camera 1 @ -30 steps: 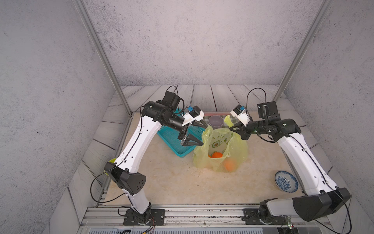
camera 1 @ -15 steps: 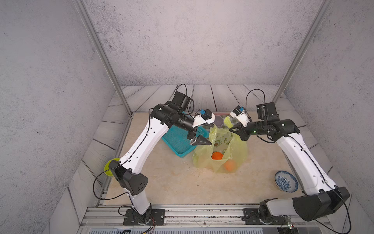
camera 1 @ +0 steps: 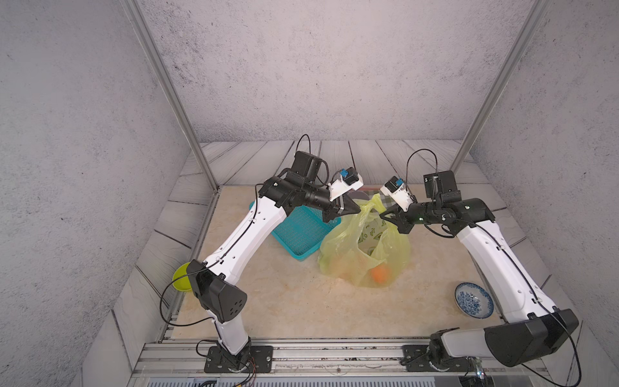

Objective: Place the oranges into plastic bags & tie knots
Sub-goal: Adjust the plastic bag at the center of the board, then tie the plastic bag at the center of the board.

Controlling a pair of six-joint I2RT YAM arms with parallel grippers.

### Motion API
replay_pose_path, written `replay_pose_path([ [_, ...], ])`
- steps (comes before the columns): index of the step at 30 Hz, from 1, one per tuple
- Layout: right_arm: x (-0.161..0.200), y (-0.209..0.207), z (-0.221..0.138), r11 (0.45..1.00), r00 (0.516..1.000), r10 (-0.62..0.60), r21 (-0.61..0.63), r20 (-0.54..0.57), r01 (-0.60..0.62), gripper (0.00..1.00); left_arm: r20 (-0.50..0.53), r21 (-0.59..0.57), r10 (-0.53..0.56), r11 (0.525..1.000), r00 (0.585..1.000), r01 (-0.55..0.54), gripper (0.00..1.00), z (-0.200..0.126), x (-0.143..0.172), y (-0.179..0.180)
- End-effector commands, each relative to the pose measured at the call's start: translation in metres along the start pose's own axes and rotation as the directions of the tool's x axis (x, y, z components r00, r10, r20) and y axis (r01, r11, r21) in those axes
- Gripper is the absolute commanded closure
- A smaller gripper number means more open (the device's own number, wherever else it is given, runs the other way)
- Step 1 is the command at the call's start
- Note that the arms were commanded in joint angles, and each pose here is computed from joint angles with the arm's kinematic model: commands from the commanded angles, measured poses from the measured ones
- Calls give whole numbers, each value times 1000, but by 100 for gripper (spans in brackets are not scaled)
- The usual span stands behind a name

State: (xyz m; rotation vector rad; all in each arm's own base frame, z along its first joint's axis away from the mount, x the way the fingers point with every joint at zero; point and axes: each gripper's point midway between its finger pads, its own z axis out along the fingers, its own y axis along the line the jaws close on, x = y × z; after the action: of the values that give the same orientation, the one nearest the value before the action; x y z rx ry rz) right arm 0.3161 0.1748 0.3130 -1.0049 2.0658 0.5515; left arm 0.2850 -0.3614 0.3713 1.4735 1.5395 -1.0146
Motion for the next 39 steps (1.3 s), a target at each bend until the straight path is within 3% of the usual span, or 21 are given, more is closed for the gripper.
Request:
replay_pose_path([
  [1, -6, -7, -22, 994, 999, 13, 108, 29, -16, 95, 75, -140, -55, 988, 996, 65, 100, -26, -21, 12],
  [6, -17, -30, -39, 965, 991, 104, 232, 88, -122, 93, 190, -254, -157, 946, 969, 203, 100, -71, -27, 32],
  [9, -23, -33, -43, 958, 985, 128, 241, 118, -154, 93, 227, -286, -191, 924, 955, 253, 100, -89, -22, 37],
  [16, -22, -26, -34, 974, 986, 114, 182, 123, -136, 93, 174, -345, -115, 923, 978, 170, 99, -107, -7, 26],
  [19, -21, -25, -30, 978, 987, 115, 162, 117, -133, 93, 123, -366, -64, 925, 990, 105, 64, -114, -4, 19],
  [24, -22, -21, -29, 984, 989, 102, 136, 109, -117, 93, 48, -362, -5, 932, 999, 22, 24, -119, 3, 5],
  [31, -21, -13, -25, 991, 991, 92, 84, 99, -101, 93, 26, -203, 82, 976, 996, -75, 2, -105, 5, -15],
  [35, -22, 3, -23, 999, 993, 46, -8, 109, -45, 93, 42, -82, 109, 991, 993, -105, 6, -85, 7, -14],
  [39, -17, 7, -23, 1000, 995, -26, -13, 96, 27, 93, 66, -21, 103, 995, 992, -102, 26, -74, 4, -4],
])
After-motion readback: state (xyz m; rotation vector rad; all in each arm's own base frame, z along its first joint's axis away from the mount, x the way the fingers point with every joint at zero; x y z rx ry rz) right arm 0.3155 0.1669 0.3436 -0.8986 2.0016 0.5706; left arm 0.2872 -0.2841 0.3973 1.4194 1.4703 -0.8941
